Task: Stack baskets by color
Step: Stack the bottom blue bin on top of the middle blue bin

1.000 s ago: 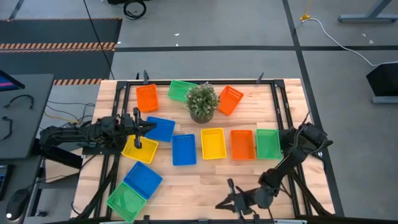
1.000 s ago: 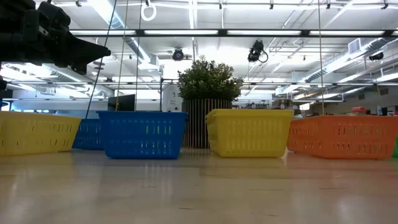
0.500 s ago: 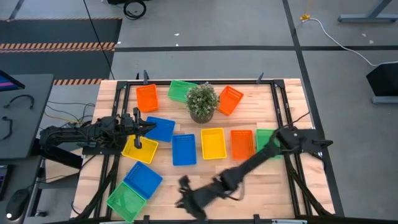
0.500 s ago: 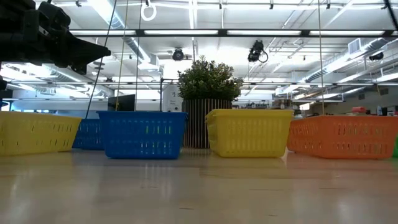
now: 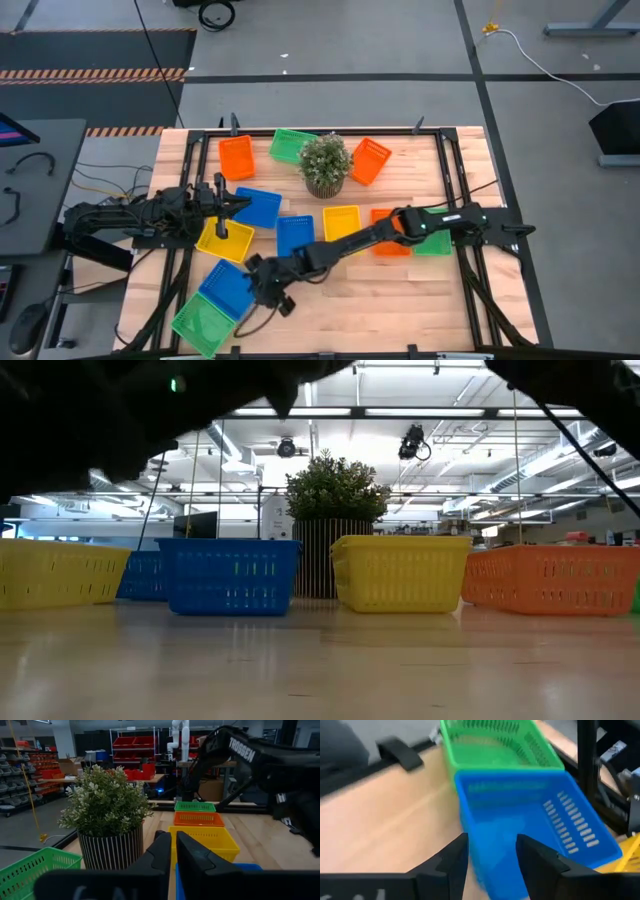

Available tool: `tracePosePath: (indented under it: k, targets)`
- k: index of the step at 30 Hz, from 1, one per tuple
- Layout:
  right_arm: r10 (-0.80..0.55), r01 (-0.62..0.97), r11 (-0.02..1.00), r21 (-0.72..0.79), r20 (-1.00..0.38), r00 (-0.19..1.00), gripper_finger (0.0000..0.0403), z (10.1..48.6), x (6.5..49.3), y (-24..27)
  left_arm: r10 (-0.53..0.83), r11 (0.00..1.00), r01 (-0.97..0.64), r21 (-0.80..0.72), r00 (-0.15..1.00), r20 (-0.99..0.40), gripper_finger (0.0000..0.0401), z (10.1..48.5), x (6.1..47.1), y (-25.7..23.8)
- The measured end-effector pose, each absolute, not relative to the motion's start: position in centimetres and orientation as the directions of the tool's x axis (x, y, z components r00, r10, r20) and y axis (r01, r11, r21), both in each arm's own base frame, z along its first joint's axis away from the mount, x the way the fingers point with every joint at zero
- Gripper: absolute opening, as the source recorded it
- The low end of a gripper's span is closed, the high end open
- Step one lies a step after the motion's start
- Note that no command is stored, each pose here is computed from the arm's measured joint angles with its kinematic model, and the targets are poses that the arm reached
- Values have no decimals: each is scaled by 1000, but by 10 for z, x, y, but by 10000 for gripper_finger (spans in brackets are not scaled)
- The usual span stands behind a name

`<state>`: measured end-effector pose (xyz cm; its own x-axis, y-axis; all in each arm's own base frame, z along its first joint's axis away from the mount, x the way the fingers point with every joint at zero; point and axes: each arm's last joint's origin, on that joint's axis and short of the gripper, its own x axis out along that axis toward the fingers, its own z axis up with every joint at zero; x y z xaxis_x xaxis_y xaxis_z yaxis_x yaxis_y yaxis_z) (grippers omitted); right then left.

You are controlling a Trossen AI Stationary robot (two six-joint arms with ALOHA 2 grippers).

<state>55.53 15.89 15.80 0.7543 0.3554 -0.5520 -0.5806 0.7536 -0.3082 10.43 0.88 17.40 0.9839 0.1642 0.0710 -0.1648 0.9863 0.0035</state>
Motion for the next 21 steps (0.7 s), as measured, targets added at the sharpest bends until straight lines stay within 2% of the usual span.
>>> tracePosePath:
  k: [7,15,21]
  targets:
    - [495,-682,691,-240,-531,688,159,159,558,143,164,986,-165,3,984,71,37,174,104,9]
    - [469,-696,633,-339,-548,693,144,147,557,156,164,986,-165,3,984,71,37,174,104,9]
    - [452,-687,638,-348,-554,700,127,148,556,157,164,986,-165,3,984,71,33,174,104,9]
